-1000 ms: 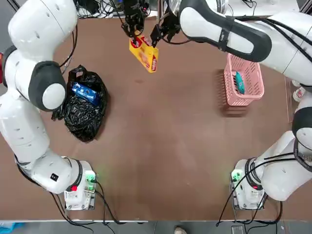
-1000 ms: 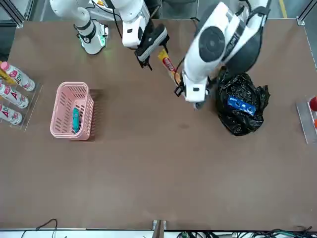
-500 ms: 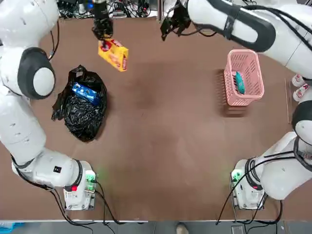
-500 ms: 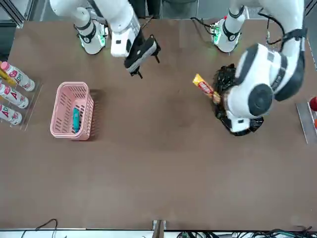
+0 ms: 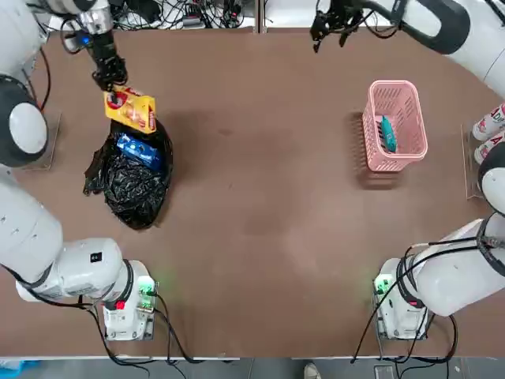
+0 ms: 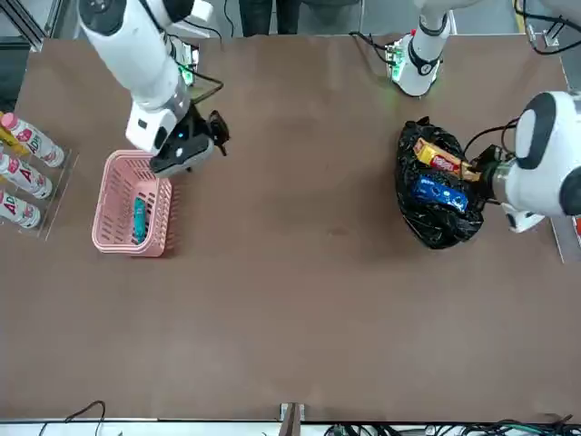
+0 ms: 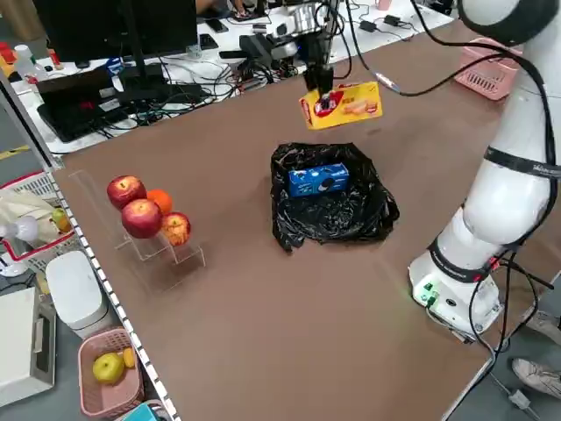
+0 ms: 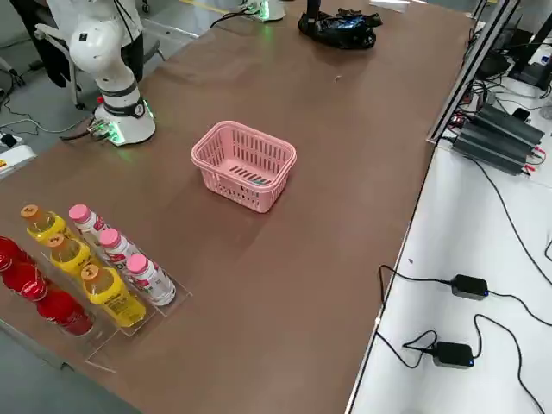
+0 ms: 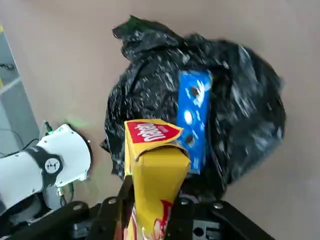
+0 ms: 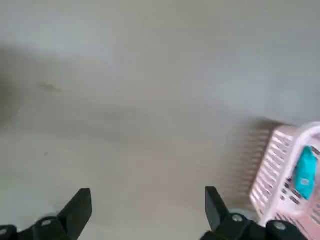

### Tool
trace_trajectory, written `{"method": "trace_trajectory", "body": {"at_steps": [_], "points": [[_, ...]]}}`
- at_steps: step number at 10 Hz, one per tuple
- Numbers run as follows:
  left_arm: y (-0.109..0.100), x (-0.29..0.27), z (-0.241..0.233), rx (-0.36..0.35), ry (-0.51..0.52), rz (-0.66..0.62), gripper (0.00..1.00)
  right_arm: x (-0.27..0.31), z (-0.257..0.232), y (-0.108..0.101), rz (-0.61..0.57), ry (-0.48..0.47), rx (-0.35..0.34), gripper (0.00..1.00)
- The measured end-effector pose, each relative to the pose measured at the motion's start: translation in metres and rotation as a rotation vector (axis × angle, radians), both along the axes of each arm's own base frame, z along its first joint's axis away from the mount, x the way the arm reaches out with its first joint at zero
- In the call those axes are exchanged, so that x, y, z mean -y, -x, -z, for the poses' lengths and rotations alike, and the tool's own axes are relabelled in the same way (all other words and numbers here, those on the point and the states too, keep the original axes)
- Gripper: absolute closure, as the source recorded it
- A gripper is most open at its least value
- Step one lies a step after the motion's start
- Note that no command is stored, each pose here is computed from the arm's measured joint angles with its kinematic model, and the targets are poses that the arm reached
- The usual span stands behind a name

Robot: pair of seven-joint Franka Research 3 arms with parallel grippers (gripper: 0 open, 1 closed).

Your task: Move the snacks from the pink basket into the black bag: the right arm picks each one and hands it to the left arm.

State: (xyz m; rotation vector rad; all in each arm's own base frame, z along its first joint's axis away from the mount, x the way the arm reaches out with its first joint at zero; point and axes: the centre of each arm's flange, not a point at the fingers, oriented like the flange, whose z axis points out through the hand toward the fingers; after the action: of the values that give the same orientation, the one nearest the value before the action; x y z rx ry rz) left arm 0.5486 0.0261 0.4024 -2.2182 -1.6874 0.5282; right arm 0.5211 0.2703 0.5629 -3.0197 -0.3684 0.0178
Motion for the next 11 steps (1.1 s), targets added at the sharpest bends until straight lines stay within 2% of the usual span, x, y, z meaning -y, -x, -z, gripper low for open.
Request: {"method": "trace_trajectory", "body": {"at_steps": [2,4,6,8,11], "points": [[0.028,-0.040,0.040,0.016,-0.009,-0.048,0.72,0.053,0.020,-0.017,0.085,0.050,-0.031,0.00],[0.051,-0.053,0.082,0.010,-0.013,-0.066,0.72,0.106,0.042,-0.032,0.152,0.072,-0.054,0.00],[0.068,-0.053,0.115,0.024,-0.028,-0.044,0.72,0.149,0.066,-0.043,0.148,0.075,-0.027,0.00],[0.078,-0.053,0.136,0.044,-0.024,-0.043,0.72,0.193,0.093,-0.048,0.125,0.070,-0.005,0.00],[0.074,-0.052,0.138,0.063,-0.021,-0.039,0.70,0.234,0.141,-0.041,0.116,0.067,0.032,0.00]]}}
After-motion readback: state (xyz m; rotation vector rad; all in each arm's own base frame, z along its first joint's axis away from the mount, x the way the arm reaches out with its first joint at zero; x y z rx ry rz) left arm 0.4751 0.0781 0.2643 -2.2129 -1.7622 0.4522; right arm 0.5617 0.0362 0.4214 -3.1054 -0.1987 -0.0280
